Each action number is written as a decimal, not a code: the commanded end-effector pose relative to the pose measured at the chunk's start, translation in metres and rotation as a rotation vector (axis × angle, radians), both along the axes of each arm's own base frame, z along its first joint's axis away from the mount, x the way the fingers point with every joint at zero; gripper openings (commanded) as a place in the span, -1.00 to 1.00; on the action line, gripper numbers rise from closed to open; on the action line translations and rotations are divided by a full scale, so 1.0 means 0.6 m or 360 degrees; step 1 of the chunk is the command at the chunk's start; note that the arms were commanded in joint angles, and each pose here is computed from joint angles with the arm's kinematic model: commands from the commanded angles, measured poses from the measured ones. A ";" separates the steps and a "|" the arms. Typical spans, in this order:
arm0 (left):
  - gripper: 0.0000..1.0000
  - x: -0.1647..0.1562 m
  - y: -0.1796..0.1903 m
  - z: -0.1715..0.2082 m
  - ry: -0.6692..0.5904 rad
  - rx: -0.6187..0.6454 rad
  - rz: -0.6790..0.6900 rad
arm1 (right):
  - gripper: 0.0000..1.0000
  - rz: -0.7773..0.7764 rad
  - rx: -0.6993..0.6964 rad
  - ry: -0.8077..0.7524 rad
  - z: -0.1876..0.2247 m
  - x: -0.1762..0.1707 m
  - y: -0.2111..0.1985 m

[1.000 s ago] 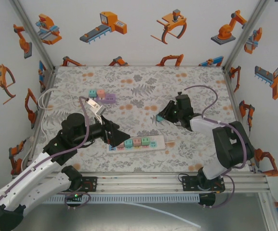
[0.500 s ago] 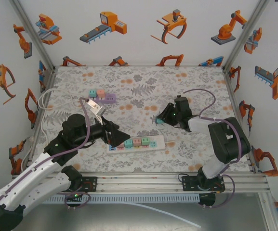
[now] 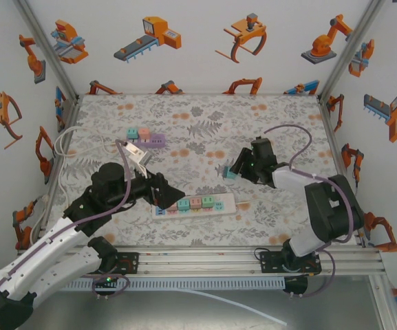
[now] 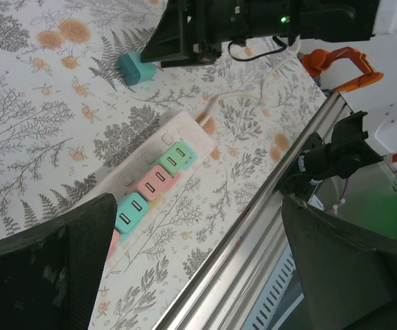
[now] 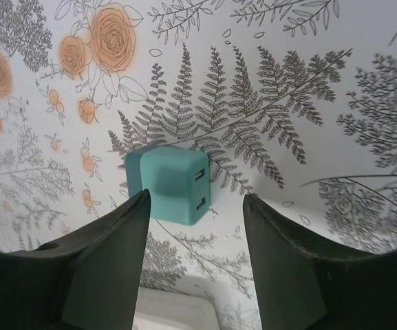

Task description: Pull the plug off the socket

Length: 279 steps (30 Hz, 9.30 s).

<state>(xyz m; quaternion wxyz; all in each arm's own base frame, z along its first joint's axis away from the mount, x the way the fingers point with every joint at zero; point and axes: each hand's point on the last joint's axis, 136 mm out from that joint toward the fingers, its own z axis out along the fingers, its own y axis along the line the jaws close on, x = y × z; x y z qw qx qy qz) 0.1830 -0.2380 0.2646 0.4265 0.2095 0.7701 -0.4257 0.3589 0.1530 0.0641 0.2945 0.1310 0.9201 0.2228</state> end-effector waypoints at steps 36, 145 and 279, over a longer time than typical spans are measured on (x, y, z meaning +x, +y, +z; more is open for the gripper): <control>0.94 0.053 0.208 -0.233 0.0565 0.0660 0.1142 | 0.08 0.2651 -0.0343 -0.1449 0.155 -0.307 0.245; 0.81 -0.045 -0.028 0.005 -0.0138 0.0078 -0.0299 | -0.85 -0.0035 0.0352 -0.0582 0.220 -0.060 0.008; 0.38 0.032 0.186 -0.383 0.0933 0.1204 0.0870 | -0.53 0.2637 -0.0251 -0.1303 0.121 -0.286 0.364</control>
